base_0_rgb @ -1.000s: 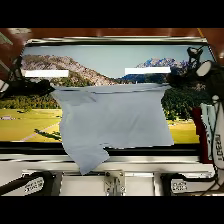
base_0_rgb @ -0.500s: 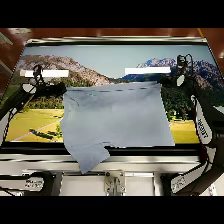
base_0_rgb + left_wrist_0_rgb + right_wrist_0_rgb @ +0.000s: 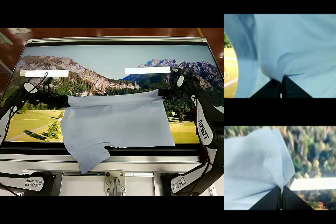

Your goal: Fold the shirts.

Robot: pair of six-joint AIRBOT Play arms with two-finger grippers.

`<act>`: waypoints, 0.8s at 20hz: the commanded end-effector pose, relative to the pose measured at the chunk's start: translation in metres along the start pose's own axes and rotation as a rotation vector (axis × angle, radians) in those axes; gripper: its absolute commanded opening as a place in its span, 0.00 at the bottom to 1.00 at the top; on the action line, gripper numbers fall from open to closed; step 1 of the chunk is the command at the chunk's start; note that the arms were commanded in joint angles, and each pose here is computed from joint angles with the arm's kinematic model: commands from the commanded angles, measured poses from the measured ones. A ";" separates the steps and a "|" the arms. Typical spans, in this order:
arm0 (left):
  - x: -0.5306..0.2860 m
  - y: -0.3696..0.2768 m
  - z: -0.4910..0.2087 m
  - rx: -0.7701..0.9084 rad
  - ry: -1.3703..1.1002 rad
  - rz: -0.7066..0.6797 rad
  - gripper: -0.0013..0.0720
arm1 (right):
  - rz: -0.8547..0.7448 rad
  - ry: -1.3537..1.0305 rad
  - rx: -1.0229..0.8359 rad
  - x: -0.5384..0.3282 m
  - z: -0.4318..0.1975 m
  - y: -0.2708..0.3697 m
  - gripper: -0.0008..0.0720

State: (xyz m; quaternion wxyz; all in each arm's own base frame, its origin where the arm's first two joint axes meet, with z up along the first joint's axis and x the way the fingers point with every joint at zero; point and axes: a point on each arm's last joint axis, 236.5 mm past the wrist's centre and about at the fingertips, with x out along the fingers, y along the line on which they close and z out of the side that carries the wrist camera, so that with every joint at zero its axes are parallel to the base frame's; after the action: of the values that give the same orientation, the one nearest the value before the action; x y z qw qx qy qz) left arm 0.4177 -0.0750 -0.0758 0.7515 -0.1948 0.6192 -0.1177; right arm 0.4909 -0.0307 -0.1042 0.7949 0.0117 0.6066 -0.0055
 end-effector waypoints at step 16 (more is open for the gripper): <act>-0.084 0.019 -0.127 -0.187 0.320 -0.085 0.89 | 0.159 0.349 0.181 -0.116 -0.117 -0.051 0.84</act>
State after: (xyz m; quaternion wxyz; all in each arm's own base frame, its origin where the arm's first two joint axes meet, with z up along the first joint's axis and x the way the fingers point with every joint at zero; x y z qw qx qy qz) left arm 0.3207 -0.0471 -0.0397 0.6387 -0.2518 0.7175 -0.1176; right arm 0.4016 -0.0794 -0.0396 0.7253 0.0274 0.6875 -0.0213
